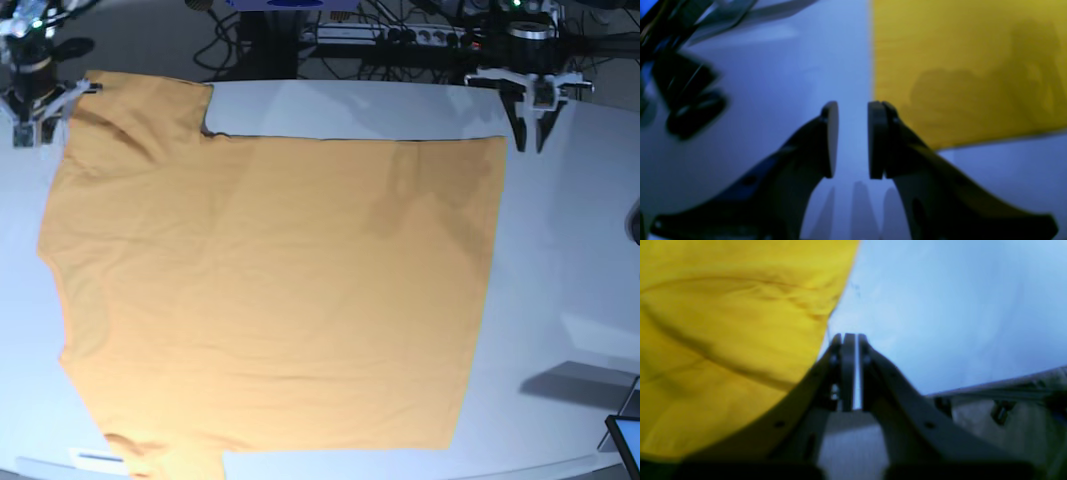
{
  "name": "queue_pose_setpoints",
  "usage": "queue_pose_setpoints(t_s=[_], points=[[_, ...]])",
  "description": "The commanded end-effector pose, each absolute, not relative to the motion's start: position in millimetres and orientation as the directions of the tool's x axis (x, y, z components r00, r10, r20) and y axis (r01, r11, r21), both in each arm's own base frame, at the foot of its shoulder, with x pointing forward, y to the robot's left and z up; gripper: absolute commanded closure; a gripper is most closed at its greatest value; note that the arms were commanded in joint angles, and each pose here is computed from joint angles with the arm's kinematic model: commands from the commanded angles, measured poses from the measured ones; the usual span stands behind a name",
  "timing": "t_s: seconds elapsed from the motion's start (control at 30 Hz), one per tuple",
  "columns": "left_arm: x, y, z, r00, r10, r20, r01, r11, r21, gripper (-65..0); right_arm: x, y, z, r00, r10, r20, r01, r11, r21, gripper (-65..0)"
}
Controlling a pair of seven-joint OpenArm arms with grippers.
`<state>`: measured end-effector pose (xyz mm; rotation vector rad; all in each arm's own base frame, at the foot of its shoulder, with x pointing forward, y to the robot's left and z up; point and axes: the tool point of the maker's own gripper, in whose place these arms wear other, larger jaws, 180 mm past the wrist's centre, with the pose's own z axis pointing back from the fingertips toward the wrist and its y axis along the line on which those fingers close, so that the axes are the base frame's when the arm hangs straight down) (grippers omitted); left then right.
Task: Fold the T-shirt properly
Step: 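Lower the right gripper onto the shirt edge beside the sleeve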
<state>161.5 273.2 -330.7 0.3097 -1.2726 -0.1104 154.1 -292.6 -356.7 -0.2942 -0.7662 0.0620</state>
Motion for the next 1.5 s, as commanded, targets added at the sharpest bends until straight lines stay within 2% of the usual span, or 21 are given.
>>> queue_pose_setpoints(t_s=[0.0,0.07,0.2,0.3,0.43,0.6,0.67,0.87,1.13,1.47], points=[[161,270,-323,0.269,-0.234,0.934,-0.074,0.962,0.262,-15.8,155,-306,-345,0.719,0.187,0.670,0.051,0.946,-0.319,-8.4],[159,274,-321,0.269,-0.201,0.942,-0.061,0.972,0.225,-15.8,148,-326,-343,0.762,0.151,0.629,0.097,0.935,-0.341,-11.2],[157,276,-321,0.272,-0.189,0.943,-0.059,0.975,0.212,-15.8,134,-363,-335,0.814,0.066,0.577,0.202,0.899,-0.389,-11.6],[157,276,-320,0.272,-0.189,0.944,-0.059,0.975,0.212,-15.8,125,-377,-334,0.861,0.042,0.507,0.205,0.884,-0.420,-11.8],[156,276,-321,0.276,-0.188,0.942,-0.056,0.976,0.212,-15.8,121,-381,-335,0.883,0.015,0.468,0.211,0.881,-0.425,-13.1],[152,276,-324,0.288,-0.188,0.939,-0.056,0.976,0.212,-15.8,129,-368,-342,0.896,0.039,0.443,0.163,0.898,-0.409,-29.2],[152,277,-324,0.289,-0.188,0.939,-0.057,0.975,0.213,-15.6,133,-356,-349,0.900,0.074,0.431,0.115,0.911,-0.395,-33.4],[153,277,-324,0.288,-0.188,0.939,-0.057,0.975,0.213,-15.6,152,-328,-359,0.892,0.149,0.426,0.017,0.933,-0.360,-34.0],[153,277,-324,0.288,-0.188,0.939,-0.058,0.975,0.213,-15.6,171,-322,-354,0.873,0.160,0.460,0.015,0.936,-0.352,-34.4],[150,280,-329,0.302,-0.186,0.935,-0.062,0.975,0.214,-15.6,178,-317,-357,0.886,0.154,0.438,0.003,0.942,-0.337,-34.4]])
